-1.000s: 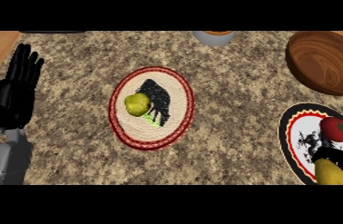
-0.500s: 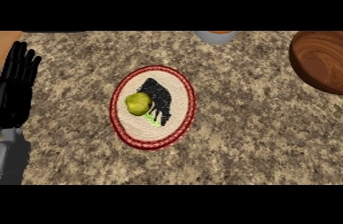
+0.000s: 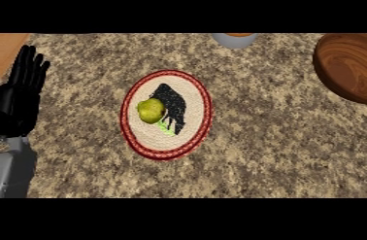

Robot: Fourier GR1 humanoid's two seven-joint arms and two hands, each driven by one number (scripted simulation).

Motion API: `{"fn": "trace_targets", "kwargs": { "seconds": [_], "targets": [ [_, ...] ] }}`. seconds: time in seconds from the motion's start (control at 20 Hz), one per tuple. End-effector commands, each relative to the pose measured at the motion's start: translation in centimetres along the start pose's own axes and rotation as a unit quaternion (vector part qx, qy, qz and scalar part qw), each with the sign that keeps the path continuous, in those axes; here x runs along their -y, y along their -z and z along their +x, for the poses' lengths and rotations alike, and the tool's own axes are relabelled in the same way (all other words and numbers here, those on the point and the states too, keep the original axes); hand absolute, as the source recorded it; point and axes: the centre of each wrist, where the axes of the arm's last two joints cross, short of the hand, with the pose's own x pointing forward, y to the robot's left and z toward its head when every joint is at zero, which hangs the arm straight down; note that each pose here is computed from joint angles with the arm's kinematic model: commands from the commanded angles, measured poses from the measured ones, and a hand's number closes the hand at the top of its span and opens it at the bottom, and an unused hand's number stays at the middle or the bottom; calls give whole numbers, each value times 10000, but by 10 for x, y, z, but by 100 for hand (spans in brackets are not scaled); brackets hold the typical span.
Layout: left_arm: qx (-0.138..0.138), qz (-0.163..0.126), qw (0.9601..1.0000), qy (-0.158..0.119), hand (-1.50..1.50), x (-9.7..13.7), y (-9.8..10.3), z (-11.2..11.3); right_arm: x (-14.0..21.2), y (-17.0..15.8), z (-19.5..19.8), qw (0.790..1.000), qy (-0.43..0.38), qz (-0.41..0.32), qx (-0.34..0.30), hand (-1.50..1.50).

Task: Pick the lemon from the plate and place it in the bowl

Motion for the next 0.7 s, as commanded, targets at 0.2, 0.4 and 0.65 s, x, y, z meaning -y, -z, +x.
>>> {"fn": "trace_targets", "kwargs": {
  "seconds": [0.2, 0.4, 0.65],
  "targets": [
    [31, -7, 10000, 46, 0, 5, -3, -3, 54, 2, -11, 9875, 783, -1028, 903, 150],
    [35, 42, 10000, 62, 0, -11, 8, 9, 97, 0, -3, 9732, 1077, -1332, 1532, 150],
    [-30, 3, 10000, 46, 0, -3, 2, -5, 117, 12, 16, 9489, 2025, -1284, 2054, 150]
  ]
}}
